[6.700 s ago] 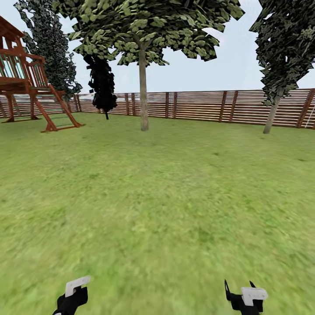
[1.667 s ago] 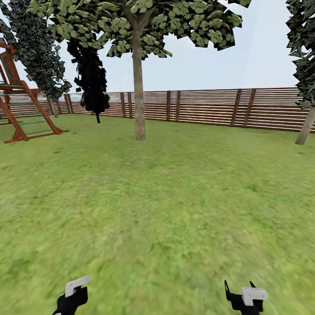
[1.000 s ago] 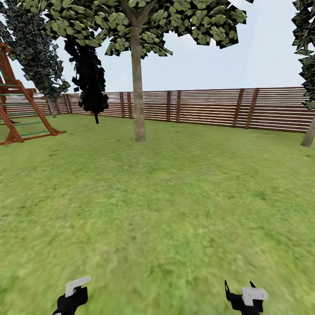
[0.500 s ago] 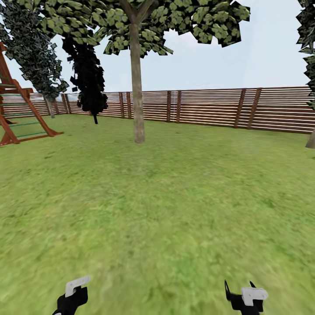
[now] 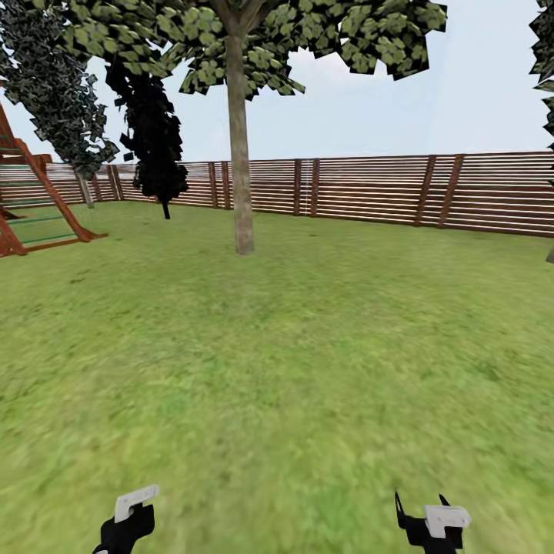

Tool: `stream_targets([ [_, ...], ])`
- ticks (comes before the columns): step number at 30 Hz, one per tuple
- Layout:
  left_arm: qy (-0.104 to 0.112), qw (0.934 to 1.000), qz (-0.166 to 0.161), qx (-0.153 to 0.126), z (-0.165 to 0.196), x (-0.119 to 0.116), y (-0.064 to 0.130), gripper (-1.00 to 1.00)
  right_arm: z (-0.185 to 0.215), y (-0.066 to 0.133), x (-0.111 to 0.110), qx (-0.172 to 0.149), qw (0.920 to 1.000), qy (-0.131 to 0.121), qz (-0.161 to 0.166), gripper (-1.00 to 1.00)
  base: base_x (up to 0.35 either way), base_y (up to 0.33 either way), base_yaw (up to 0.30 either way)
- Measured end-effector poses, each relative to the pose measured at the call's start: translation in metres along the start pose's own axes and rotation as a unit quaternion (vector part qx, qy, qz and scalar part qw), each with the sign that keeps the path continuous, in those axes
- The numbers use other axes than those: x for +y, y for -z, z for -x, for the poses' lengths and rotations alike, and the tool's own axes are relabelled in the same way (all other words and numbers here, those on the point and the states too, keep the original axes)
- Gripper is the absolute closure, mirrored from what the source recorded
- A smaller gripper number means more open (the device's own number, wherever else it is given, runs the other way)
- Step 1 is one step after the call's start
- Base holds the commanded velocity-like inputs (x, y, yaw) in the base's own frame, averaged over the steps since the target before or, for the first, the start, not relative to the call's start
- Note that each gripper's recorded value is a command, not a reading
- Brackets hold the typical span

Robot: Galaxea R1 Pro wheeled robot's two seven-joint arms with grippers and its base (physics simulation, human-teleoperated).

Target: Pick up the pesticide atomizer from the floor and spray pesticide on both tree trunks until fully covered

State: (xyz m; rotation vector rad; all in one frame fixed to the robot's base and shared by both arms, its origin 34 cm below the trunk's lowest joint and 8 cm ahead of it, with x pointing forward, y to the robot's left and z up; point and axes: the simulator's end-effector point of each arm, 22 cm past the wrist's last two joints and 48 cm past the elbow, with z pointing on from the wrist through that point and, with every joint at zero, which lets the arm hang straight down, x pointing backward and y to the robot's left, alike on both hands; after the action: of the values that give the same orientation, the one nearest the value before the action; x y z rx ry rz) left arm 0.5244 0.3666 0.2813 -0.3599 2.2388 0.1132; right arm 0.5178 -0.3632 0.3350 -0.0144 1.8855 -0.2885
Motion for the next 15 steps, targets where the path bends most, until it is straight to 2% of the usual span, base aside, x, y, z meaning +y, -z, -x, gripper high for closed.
stream_targets([
  [15, 0.000, 1.0000, 0.000, 0.000, 0.0000, 0.0002, 0.0000, 1.00, 0.0002, -0.0001, 0.0000, 0.000, 1.0000, 0.000, 0.000, -1.00, 0.331, 0.000, 0.000],
])
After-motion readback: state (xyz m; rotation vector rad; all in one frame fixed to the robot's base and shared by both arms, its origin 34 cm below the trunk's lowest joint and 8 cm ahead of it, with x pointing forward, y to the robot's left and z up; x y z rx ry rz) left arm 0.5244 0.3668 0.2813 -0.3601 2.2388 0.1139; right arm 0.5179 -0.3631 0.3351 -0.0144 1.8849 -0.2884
